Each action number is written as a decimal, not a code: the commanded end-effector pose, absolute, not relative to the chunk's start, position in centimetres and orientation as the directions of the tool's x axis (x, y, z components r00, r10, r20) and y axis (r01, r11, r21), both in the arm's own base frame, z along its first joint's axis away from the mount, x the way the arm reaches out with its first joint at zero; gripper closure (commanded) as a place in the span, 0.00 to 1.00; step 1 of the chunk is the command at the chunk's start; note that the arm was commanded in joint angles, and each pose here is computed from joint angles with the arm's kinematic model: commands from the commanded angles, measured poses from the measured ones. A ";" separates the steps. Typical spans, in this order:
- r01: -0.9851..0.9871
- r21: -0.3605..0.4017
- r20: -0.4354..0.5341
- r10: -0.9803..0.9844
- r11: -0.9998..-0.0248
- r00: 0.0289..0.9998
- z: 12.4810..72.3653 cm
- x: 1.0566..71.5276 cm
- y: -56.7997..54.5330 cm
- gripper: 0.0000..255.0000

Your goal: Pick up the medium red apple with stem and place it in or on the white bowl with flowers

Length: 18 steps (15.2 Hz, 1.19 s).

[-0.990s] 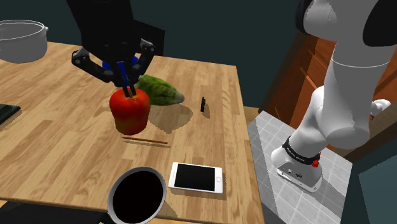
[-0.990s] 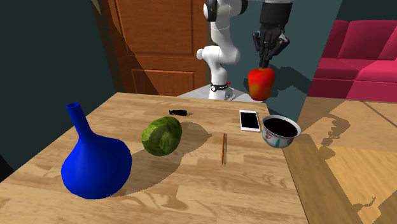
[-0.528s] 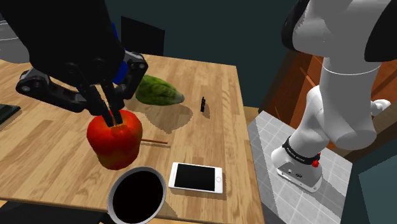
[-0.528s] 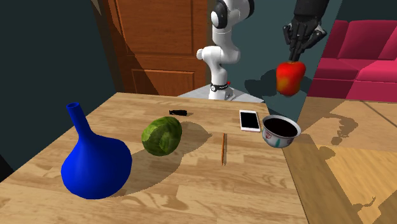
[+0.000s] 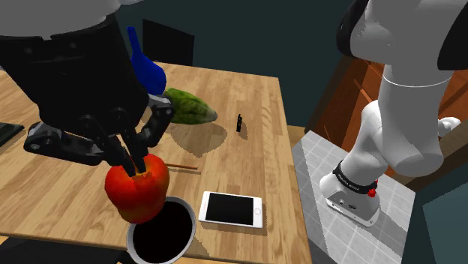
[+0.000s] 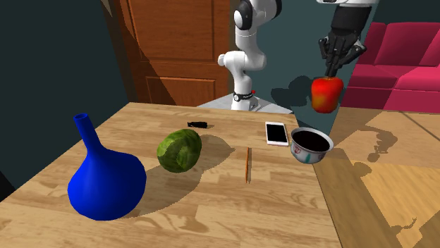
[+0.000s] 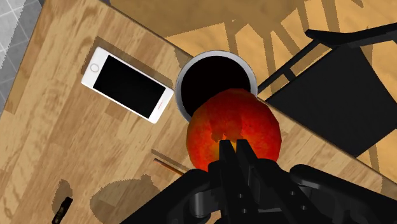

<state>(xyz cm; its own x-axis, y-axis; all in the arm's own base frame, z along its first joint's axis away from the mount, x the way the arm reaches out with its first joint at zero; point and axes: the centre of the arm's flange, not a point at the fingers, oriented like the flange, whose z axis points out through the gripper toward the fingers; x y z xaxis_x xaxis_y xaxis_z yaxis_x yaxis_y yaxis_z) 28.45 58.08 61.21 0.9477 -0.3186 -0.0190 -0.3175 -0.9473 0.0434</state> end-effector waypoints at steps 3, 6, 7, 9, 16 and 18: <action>-0.318 0.043 -0.019 -0.319 -0.947 0.948 59.1 28.4 58.0 1.00; -0.318 0.043 -0.019 -0.319 -0.947 0.948 57.5 28.4 58.0 1.00; -0.318 0.043 -0.019 -0.319 -0.947 0.948 57.0 28.4 58.0 1.00; -0.318 0.043 -0.019 -0.319 -0.947 0.948 55.9 28.4 58.0 1.00; -0.318 0.043 -0.019 -0.319 -0.947 0.948 52.2 28.4 58.0 1.00; -0.318 0.043 -0.019 -0.319 -0.947 0.948 51.2 28.4 58.0 1.00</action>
<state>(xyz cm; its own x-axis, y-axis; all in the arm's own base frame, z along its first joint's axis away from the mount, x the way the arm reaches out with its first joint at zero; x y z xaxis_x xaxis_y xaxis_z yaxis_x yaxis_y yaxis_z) 28.44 58.01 51.72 0.9476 -0.3188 -0.0191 -0.3178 -0.9472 0.0433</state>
